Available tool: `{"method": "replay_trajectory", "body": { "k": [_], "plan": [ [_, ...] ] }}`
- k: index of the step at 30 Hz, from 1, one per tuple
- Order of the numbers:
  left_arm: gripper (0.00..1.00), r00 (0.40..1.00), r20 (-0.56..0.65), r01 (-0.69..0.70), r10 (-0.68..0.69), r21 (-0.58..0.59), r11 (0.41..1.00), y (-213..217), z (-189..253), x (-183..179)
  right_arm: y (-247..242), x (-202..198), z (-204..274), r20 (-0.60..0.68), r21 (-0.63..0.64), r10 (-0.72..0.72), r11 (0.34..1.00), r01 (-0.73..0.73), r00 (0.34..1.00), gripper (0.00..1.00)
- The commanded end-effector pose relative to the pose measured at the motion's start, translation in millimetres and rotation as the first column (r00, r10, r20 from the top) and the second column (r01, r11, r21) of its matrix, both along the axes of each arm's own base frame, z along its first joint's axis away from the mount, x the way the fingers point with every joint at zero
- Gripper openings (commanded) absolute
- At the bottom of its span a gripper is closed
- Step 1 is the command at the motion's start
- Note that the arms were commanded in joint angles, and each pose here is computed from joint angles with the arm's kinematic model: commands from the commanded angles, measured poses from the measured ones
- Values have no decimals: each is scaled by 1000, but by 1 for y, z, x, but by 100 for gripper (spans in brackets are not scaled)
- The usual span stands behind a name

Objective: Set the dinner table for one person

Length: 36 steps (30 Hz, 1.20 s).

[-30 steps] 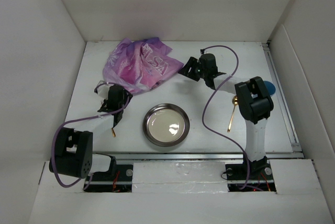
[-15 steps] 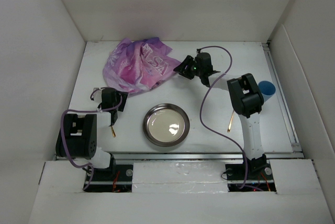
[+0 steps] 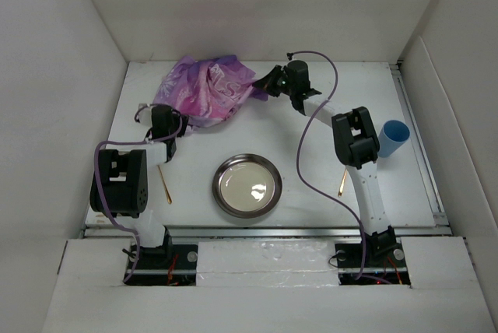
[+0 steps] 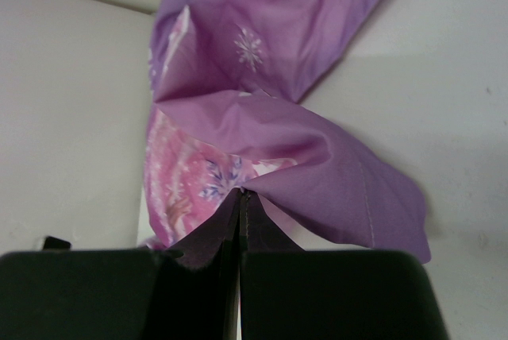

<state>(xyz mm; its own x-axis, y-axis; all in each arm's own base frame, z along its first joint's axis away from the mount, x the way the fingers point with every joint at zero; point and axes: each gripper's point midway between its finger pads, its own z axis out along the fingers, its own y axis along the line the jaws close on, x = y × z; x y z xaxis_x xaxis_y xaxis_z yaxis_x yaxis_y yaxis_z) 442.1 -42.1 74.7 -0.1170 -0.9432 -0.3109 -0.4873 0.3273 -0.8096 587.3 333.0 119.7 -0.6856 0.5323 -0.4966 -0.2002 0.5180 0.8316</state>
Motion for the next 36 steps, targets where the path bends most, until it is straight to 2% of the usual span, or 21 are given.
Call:
{"method": "replay_trajectory", "body": {
  "k": [1,2,3,5,6,8,10,11,12,13,14,15,17,19,20,21,22,26,30,33,36],
  "plan": [
    [0,974,223,-6,-26,140,990,12,102,50,-12,16,81,167,68,16,997,-28,986,0],
    [0,977,210,5,-42,174,985,13,113,54,-23,17,115,240,61,5,998,-20,971,0],
    [0,955,292,-16,-44,201,979,15,166,71,-31,16,131,268,40,-3,999,-8,964,0],
    [0,953,290,-5,-91,313,950,16,198,73,-41,7,154,351,-45,7,999,9,936,0],
    [0,941,328,-39,-81,342,939,12,230,74,-49,-9,196,423,-57,-1,998,27,906,0],
    [0,938,336,-53,-90,395,917,15,248,60,-65,-26,174,423,-138,-10,988,75,906,0],
    [0,945,313,-31,-100,389,920,14,229,40,-71,-55,189,469,-154,2,985,80,883,0],
    [0,945,310,-26,-104,388,921,13,221,34,-76,-70,142,397,-193,17,979,66,917,0],
    [4,966,238,1,-101,385,923,14,183,22,-79,-79,136,407,-191,16,979,68,913,0],
    [7,970,221,14,-104,375,927,13,171,13,-83,-89,134,408,-190,15,979,69,913,0],
    [10,973,206,21,-102,364,931,12,157,9,-89,-100,95,333,-206,2,976,71,943,0],
    [16,986,138,42,-96,346,937,12,120,-4,-90,-105,90,331,-200,0,977,70,944,0],
    [24,992,92,56,-90,320,946,11,93,-18,-98,-118,64,284,-218,-21,972,86,958,0],
    [41,998,33,44,-57,293,955,14,70,-32,-104,-134,47,267,-227,-22,970,85,963,0],
    [41,998,33,44,-56,293,955,14,70,-32,-104,-134,47,267,-227,-22,970,85,963,0],
    [53,998,6,52,-56,284,957,14,54,-41,-103,-143,33,241,-241,-14,968,74,970,0],
    [58,999,6,45,-48,270,962,14,51,-45,-106,-145,29,235,-251,-27,964,87,972,0],
    [63,996,-50,86,-76,248,965,8,29,-58,-115,-157,17,214,-272,-47,956,106,976,0],
    [62,989,-124,110,-85,218,970,6,6,-79,-133,-164,14,174,-292,-95,946,143,980,41],
    [59,988,-148,73,-44,198,977,10,-5,-88,-145,-172,8,128,-322,-143,930,177,981,54],
    [55,978,-209,52,-10,196,979,14,-11,-91,-162,-183,-1,75,-349,-209,910,222,975,56]
  ]
}}
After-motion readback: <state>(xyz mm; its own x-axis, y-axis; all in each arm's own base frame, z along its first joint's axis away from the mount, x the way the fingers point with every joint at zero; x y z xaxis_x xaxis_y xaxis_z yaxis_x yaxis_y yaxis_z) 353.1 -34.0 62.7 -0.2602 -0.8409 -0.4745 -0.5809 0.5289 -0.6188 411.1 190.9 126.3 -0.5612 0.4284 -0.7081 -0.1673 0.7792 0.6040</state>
